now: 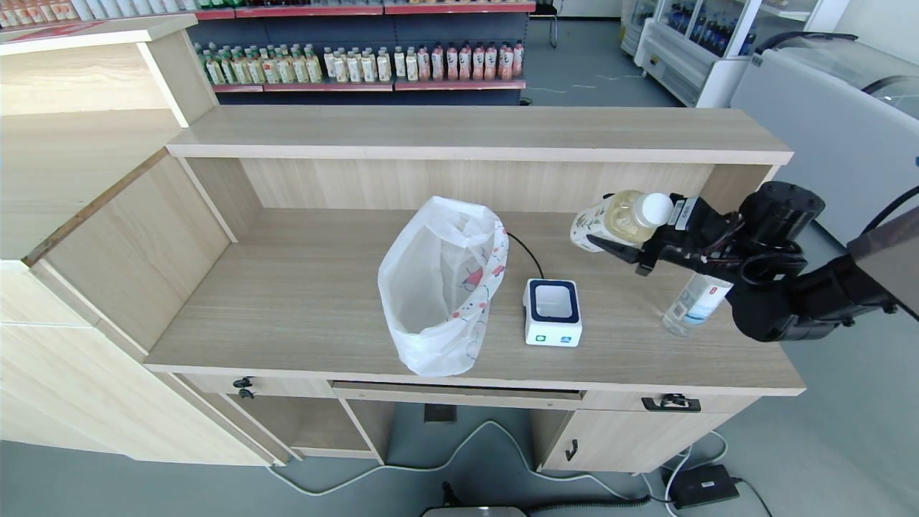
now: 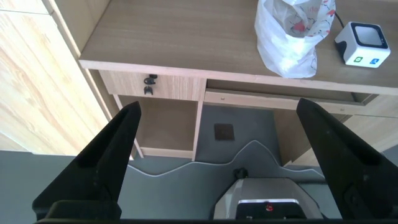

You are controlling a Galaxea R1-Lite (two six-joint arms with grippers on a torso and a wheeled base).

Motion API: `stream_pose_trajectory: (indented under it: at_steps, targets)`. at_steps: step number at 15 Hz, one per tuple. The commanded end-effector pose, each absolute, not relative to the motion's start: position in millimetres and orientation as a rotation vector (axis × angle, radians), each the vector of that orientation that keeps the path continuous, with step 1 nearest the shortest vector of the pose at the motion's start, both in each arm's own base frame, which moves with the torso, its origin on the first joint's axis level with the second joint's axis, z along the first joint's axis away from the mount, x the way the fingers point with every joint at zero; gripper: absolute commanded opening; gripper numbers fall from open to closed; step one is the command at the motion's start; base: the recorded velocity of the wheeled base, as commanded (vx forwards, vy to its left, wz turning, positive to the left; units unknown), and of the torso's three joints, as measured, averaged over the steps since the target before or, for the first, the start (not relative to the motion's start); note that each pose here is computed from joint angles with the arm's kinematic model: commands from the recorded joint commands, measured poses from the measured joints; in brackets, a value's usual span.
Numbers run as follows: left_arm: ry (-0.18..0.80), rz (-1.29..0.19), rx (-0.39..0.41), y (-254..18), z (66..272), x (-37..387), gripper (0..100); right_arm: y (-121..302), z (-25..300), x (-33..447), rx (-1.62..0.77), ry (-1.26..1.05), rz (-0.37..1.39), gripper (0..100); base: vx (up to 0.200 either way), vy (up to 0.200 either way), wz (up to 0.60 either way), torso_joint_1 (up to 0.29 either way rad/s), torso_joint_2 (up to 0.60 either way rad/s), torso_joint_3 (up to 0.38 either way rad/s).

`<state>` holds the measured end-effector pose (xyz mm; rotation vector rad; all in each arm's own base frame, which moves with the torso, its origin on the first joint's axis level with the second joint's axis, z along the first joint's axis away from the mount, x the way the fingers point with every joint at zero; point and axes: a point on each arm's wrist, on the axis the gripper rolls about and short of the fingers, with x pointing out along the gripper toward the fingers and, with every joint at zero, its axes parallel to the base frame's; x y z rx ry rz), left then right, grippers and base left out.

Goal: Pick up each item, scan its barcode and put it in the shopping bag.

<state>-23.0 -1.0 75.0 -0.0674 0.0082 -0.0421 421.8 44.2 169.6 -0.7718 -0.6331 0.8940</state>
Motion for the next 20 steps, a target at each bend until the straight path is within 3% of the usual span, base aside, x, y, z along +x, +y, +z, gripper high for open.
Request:
stream_pose_trajectory:
  at_steps: [1,8,20]
  targets:
    - [0.009,-0.043,-0.068,-1,75,-23,100,50,132,439,-0.757,-0.603,0.939,0,0.000,0.000,0.00,0.000,0.00,0.000]
    - [0.009,-0.043,-0.068,-1,75,-23,100,83,113,461,-0.773,-0.694,1.014,0,0.000,0.000,0.00,0.000,0.00,0.000]
    - [0.009,-0.041,-0.068,-1,75,-23,100,79,92,476,-0.813,-0.738,1.020,0,0.000,0.000,0.00,0.000,0.00,0.000]
